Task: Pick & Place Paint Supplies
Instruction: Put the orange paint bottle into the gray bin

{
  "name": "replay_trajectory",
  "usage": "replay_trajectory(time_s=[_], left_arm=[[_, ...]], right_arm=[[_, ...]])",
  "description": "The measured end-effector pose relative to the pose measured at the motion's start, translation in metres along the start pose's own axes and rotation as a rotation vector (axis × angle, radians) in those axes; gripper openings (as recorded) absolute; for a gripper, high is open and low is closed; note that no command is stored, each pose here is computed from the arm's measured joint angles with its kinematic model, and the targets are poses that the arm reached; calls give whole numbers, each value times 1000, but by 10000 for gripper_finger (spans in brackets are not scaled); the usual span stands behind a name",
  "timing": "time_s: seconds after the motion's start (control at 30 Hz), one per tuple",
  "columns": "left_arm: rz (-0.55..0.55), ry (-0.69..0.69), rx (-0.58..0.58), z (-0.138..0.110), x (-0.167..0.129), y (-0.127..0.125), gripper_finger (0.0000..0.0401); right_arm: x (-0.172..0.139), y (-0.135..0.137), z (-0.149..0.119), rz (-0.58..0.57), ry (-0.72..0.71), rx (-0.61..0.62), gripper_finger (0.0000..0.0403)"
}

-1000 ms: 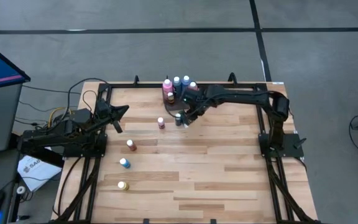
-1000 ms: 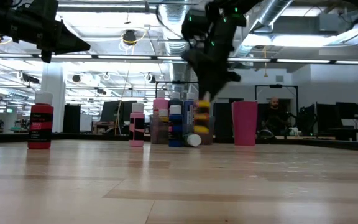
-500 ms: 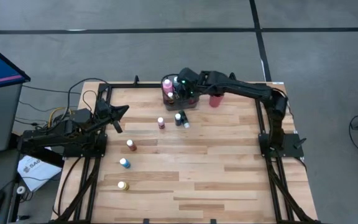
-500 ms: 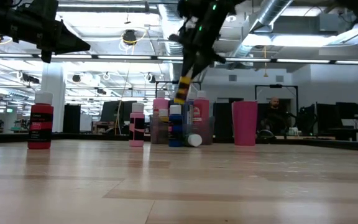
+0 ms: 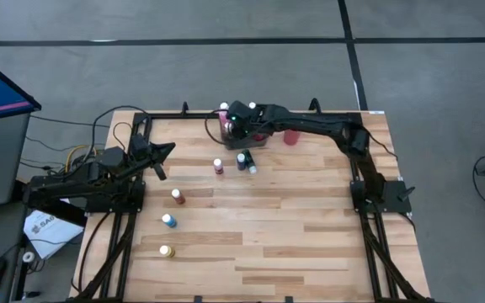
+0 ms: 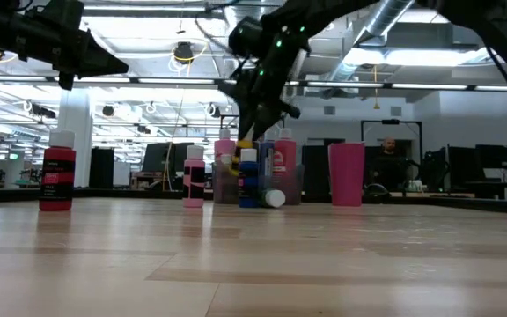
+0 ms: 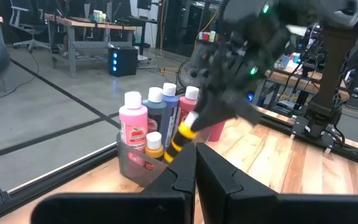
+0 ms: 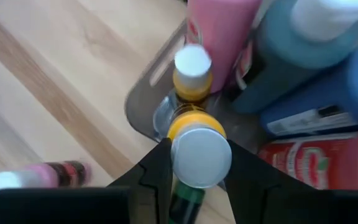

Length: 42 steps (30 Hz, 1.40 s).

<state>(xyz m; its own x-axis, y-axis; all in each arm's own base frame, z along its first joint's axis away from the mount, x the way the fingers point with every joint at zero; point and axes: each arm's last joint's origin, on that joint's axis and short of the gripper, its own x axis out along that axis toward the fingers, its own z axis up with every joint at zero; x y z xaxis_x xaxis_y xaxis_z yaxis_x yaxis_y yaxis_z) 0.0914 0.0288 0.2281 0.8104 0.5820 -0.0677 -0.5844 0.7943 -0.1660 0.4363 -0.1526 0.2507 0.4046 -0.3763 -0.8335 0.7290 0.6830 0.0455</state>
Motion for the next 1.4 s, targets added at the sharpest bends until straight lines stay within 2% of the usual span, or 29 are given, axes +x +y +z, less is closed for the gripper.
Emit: replay_trajectory(time_s=[0.1,0.57,0.8,1.17,1.4], left_arm=[[0,0,0,0,0,0,2],[0,0,9,0,0,0,2],[0,0,11,0,0,0,2],[4,16,18,-1,2,-1,2],[4,16,18,-1,2,-1,2]], right_arm=[[11,3,-3,6,34,-9,108],[11,5,-4,7,47,-17,108],[41,14,-16,26,101,-20,108],[42,13,-16,41,121,-33,118],[44,15,-14,61,87,-33,157]])
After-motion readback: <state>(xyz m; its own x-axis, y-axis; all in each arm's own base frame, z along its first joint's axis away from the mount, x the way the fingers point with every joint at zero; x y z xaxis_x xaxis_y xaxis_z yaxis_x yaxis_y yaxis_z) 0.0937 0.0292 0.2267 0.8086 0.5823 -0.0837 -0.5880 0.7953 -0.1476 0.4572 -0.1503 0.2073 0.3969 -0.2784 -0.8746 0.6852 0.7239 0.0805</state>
